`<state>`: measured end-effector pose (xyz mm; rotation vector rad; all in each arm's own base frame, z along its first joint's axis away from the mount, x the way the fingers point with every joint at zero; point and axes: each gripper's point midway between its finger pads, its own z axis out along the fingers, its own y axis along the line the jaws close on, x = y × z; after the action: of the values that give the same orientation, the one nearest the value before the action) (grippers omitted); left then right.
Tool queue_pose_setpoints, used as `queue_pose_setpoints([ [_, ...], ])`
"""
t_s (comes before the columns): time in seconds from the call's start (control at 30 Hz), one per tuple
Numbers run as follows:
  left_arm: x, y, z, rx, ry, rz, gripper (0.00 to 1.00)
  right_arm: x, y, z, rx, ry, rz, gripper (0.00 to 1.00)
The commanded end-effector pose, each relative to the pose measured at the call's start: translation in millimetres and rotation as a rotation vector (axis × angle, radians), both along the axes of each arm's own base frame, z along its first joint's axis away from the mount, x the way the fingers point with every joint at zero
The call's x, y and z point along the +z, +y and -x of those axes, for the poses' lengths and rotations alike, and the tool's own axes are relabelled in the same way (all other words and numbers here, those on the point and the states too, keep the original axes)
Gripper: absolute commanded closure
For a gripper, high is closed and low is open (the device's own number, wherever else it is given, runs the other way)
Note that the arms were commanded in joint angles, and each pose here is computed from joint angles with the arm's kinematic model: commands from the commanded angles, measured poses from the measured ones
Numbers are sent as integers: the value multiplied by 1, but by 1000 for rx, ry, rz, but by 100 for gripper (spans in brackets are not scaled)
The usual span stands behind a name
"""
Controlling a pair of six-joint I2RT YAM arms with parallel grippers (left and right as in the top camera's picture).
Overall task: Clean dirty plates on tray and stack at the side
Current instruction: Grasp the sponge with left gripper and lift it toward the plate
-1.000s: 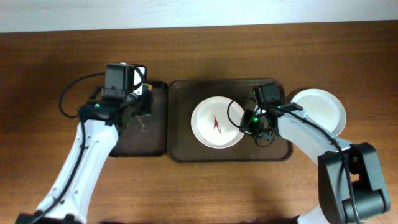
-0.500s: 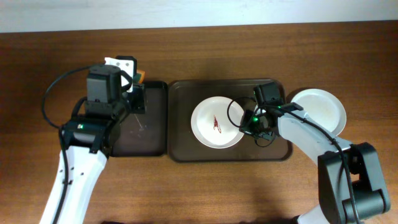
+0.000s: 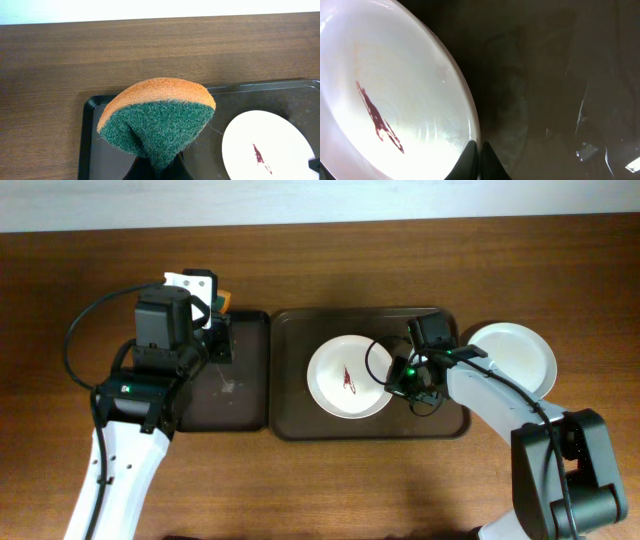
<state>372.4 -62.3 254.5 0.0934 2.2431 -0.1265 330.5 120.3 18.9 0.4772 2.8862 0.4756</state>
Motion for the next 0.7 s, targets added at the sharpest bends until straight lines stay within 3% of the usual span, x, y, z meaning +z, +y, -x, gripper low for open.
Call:
queue_pose_setpoints([
  [0.0, 18, 2, -1, 3, -50, -3, 100, 3, 0, 1, -2, -9, 12, 96],
  [0.33, 10, 2, 0, 3, -19, -8, 97, 3, 0, 1, -2, -9, 12, 96],
  [0.67, -81, 2, -1, 15, 292, -46, 100, 3, 0, 1, -2, -9, 12, 96],
])
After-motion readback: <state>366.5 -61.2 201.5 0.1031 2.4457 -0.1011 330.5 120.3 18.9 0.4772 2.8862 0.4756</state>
